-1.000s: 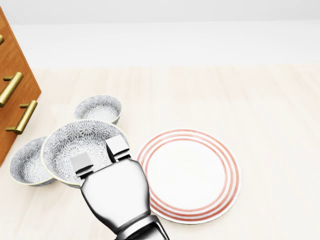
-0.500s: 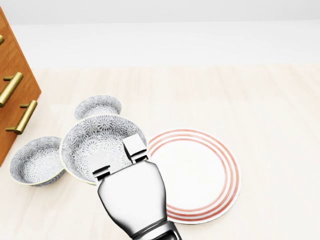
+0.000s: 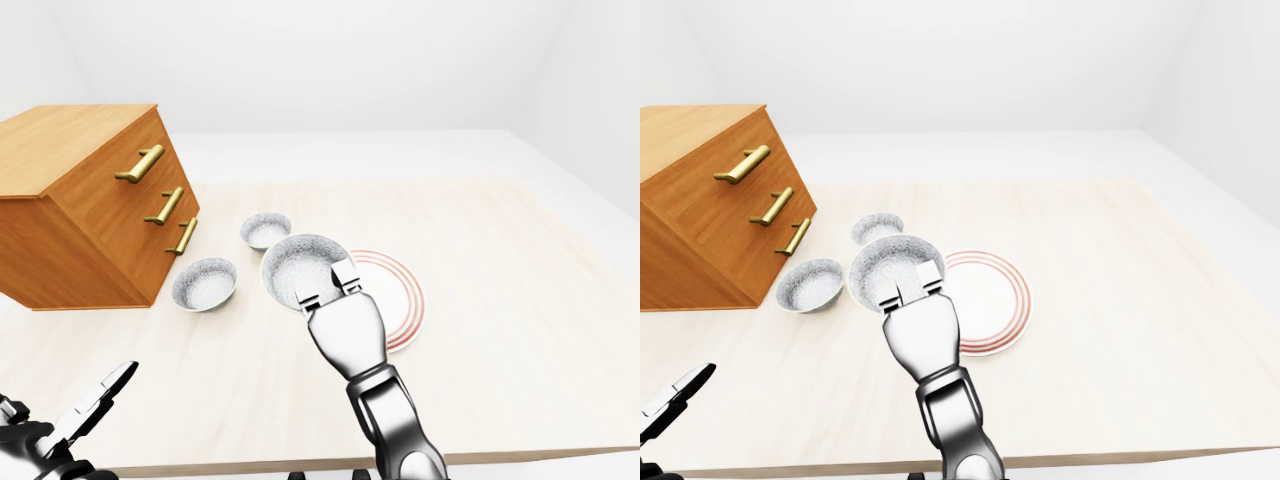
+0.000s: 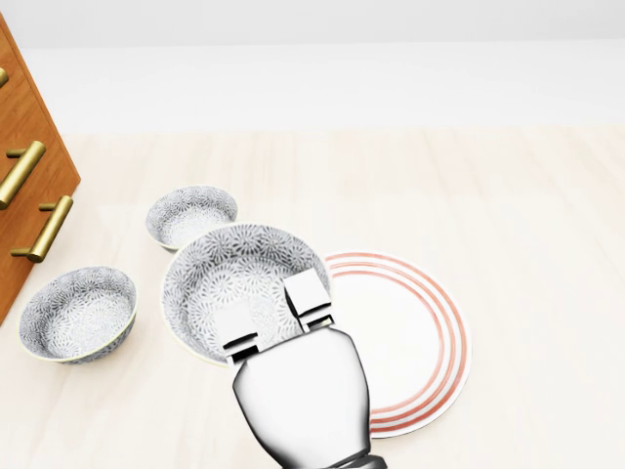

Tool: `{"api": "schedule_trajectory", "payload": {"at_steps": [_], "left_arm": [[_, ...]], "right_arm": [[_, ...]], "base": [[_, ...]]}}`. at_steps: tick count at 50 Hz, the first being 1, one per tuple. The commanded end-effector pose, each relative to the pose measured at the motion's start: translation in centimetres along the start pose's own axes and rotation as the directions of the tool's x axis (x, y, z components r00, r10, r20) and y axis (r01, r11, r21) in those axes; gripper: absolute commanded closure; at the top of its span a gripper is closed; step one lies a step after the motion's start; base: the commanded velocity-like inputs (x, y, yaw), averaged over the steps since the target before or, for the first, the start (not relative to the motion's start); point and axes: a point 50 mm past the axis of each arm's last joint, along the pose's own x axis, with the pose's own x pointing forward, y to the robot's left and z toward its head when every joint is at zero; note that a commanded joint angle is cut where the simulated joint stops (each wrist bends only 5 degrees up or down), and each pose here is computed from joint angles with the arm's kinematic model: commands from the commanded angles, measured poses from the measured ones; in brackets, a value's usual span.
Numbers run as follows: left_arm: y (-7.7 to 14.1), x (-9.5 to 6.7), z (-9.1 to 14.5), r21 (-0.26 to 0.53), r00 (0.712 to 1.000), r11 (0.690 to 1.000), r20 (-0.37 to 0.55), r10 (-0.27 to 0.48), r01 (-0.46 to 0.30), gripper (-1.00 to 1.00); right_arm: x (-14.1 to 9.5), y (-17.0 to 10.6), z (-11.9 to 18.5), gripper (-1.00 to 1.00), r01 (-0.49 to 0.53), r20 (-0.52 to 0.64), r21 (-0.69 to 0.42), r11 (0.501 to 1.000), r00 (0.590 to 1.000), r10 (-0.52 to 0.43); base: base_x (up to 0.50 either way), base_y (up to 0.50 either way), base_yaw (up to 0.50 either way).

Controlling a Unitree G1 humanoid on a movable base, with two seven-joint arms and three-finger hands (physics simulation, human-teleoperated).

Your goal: Put the bowl at the front on the plate.

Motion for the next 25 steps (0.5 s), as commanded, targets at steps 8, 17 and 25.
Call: {"api": "schedule_trajectory", "payload": {"at_steps": [8, 17, 25], "left_arm": [[-0.02, -0.05, -0.28, 0.006, 1.0, 1.0, -0.01, -0.002, 0.002, -1.0], [0.03, -0.07, 0.01, 0.001, 1.0, 1.0, 0.001, -0.002, 0.002, -1.0], [0.02, -0.08, 0.01, 0.001, 1.0, 1.0, 0.001, -0.003, 0.003, -1.0]], "right_arm": [[-1.65, -1.68, -0.66, 1.0, 0.095, -0.014, 0.015, 0.995, 0.995, -0.095], [-1.79, -1.57, -0.75, 1.0, 0.049, -0.022, -0.032, 0.998, 0.998, -0.05], [-1.74, -1.3, -0.47, 1.0, 0.032, -0.008, -0.032, 0.999, 0.999, -0.032]], "base": [[0.0, 0.0, 0.0], [0.0, 0.0, 0.0], [0.0, 0.0, 0.0]]}}
